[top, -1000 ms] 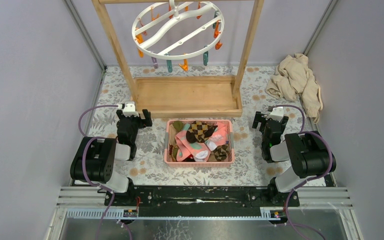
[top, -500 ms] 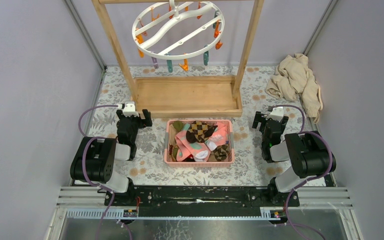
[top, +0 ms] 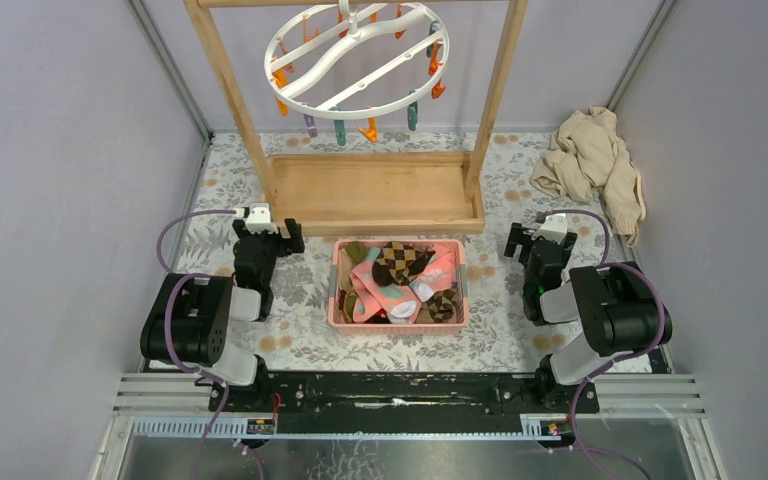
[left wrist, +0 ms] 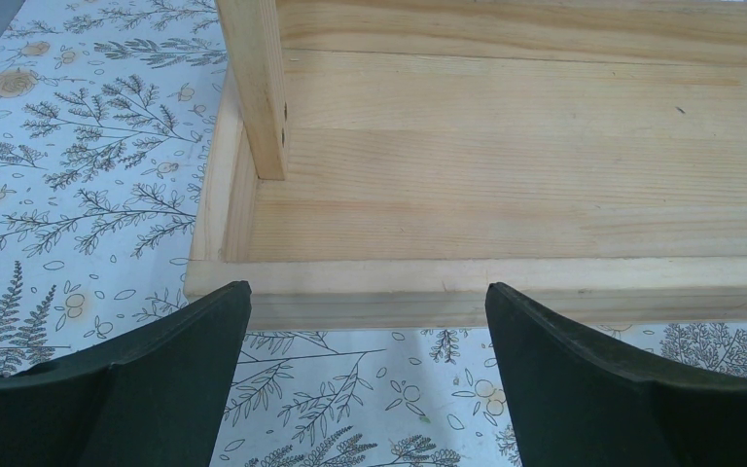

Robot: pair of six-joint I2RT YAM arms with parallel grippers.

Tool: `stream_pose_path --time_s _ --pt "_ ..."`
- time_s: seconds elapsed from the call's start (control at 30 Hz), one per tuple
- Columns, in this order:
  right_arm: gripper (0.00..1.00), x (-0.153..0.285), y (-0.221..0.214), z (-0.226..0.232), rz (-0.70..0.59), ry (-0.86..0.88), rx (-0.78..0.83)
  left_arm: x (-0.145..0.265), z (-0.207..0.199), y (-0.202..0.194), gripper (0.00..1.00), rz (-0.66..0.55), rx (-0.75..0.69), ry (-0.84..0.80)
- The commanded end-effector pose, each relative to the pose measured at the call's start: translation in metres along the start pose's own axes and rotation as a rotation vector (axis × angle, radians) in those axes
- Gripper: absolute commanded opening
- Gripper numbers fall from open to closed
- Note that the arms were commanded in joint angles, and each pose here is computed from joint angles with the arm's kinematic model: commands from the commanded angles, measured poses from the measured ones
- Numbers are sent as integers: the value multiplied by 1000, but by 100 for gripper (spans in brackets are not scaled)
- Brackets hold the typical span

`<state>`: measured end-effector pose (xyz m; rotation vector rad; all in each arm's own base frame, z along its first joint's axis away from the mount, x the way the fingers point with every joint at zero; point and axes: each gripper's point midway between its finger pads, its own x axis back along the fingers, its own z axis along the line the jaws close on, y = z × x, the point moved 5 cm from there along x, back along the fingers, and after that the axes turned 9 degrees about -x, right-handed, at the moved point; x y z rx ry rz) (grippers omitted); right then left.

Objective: Remove the socks clipped to the hanger
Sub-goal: Reset both arms

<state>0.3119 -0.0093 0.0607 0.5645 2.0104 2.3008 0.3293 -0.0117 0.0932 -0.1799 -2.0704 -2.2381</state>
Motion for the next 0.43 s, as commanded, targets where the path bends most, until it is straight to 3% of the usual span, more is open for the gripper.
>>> stream_pose_path --time_s 0.0,0.4 --pt "100 -3 20 5 -76 22 -36 -2 5 10 98 -56 -22 19" --pt "100 -5 19 6 -60 21 -30 -2 5 10 98 -57 -22 19"
